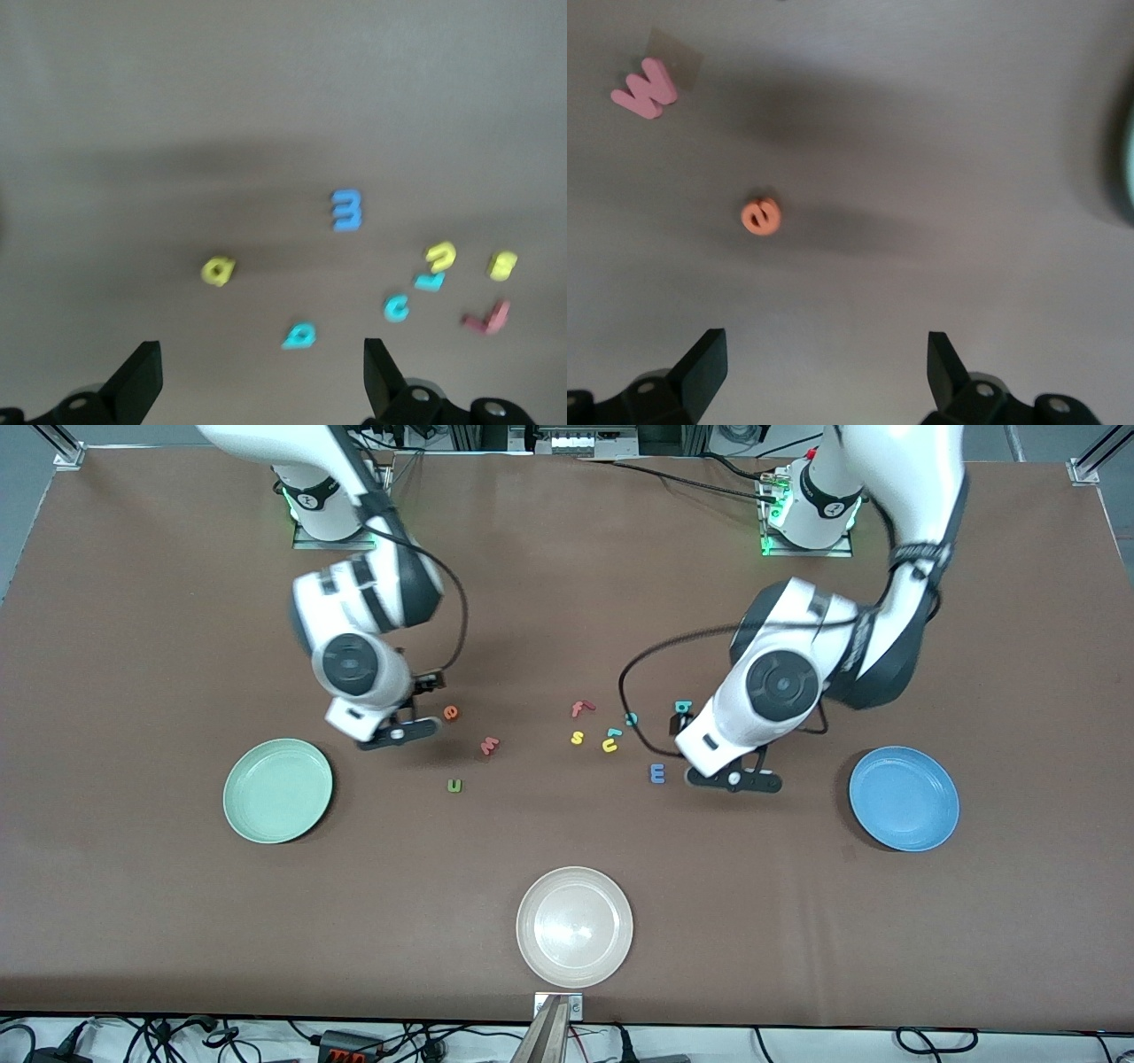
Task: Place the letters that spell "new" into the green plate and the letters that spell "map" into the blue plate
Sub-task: 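Grasp blue m with the left gripper while the right gripper grasps orange e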
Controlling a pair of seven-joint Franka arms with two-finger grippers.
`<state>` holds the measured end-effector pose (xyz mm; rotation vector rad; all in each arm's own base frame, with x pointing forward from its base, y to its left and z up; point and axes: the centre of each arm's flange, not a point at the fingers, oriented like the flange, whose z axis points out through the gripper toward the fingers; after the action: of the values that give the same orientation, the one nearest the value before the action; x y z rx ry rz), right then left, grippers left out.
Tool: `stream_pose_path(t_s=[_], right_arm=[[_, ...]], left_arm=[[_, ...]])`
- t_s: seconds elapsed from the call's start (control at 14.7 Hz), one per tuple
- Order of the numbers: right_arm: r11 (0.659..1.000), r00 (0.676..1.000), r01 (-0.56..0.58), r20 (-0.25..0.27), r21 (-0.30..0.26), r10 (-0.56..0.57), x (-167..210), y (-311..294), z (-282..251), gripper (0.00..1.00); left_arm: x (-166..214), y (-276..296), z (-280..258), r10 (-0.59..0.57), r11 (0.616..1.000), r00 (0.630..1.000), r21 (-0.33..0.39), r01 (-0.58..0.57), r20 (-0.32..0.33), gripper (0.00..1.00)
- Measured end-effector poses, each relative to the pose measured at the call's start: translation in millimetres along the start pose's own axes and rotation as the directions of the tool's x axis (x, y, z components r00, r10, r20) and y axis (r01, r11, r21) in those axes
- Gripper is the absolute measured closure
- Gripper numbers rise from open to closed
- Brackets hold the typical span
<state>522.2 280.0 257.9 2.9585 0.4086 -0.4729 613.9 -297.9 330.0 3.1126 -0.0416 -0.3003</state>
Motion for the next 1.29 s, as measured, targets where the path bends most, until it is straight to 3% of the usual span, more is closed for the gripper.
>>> stream_pose_path(t_s=[0.34, 0.41, 0.68, 0.82, 0.89, 0.95, 1.29], right_arm=[[1.000, 1.000, 0.007, 0.015, -0.025, -0.007, 17.6, -5.0, 53.2, 0.03], [1.000, 1.000, 0.013, 0.015, -0.025, -0.013, 18.7, -8.6, 58.6, 0.10], [0.999, 1.000, -0.017, 0.017, 0.047, 0.016, 18.9, -20.5, 61.2, 0.17], [0.998, 1.000, -0.017, 0.000, 0.055, 0.017, 20.6, -22.8, 60.2, 0.20], [0.998, 1.000, -0.016, -0.008, 0.056, 0.017, 21.7, -23.5, 61.1, 0.20], [0.998, 1.000, -0.016, -0.013, 0.056, 0.017, 22.9, -23.9, 62.9, 0.22], [0.998, 1.000, -0.019, -0.020, 0.060, 0.020, 25.9, -26.0, 71.1, 0.25]], left_arm=[[31.3, 6.8, 74.9, -0.065, 0.996, 0.997, -0.066, 0.062, -0.047, 0.00], [32.4, 12.6, 87.2, -0.080, 0.995, 0.995, -0.072, 0.076, -0.058, 0.00], [23.8, 38.7, 142.1, -0.080, 0.994, 0.993, -0.079, 0.073, -0.083, 0.00], [22.4, 41.3, 155.5, -0.076, 0.995, 0.994, -0.077, 0.070, -0.083, 0.04], [22.3, 41.1, 156.7, -0.076, 0.995, 0.994, -0.077, 0.070, -0.082, 0.08], [21.9, 41.1, 157.3, -0.076, 0.995, 0.994, -0.076, 0.069, -0.081, 0.22], [17.0, 46.8, 157.4, -0.057, 0.997, 0.995, -0.065, 0.052, -0.083, 0.70]])
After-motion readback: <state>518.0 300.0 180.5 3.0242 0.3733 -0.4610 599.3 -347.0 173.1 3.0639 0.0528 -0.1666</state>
